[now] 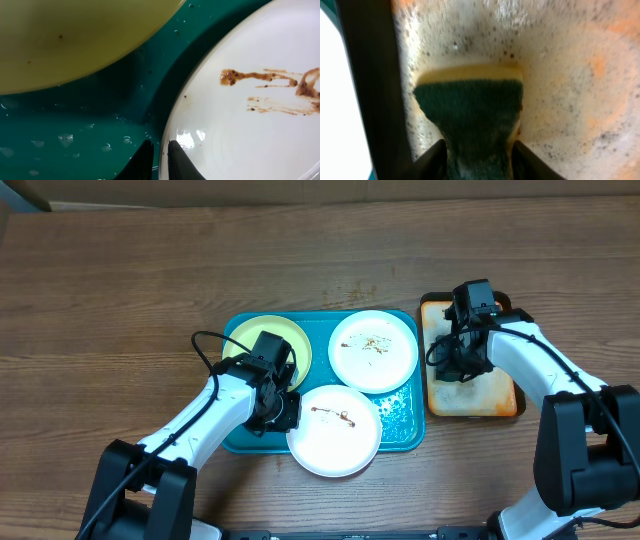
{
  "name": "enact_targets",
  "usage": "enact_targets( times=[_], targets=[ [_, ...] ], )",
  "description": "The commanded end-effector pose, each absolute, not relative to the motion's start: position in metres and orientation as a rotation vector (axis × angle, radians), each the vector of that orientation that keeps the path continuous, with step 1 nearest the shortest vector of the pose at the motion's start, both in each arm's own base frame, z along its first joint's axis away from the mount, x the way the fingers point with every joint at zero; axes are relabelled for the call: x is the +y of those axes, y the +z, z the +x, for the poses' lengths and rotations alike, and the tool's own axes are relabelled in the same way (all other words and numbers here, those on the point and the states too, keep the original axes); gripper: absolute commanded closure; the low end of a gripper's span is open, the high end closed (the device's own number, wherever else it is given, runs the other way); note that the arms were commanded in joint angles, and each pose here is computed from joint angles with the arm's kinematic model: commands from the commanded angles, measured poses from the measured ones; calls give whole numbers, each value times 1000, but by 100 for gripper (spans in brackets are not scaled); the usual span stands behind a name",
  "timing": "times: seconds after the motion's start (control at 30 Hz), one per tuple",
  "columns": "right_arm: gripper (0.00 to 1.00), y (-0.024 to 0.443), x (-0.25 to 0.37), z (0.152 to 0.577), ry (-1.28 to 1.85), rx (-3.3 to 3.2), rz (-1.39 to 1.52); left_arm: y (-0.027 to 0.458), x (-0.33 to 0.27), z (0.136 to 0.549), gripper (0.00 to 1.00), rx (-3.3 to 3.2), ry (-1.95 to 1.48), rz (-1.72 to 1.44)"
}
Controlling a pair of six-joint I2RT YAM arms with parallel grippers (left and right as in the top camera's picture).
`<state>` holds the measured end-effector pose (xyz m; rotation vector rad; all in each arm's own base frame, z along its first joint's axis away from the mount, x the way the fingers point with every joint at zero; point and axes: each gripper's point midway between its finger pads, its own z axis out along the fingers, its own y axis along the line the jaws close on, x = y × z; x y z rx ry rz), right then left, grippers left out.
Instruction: Clean dirty plates on tray and stack at the side
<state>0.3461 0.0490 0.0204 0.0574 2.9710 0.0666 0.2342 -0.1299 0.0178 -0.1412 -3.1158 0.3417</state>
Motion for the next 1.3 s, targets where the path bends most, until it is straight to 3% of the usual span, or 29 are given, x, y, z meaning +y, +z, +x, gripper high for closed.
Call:
enact_targets(
  times=[0.0,0.1,0.87,1.03,1.27],
  targets=[
    [68,19,47,345,59,2971,67,21,-133,240,86,-3130,344,-133],
    [78,19,47,345,59,2970,67,21,-133,240,86,-3129,344,-132],
    [96,0,41,324,31,3011,280,21,-133,240,81,-3130,343,-132],
    [96,25,44,338,46,2990,278,21,-133,240,76,-3130,343,-133],
    [96,106,48,372,92,2833,264,20,-134,242,72,-3135,346,-134]
  ],
)
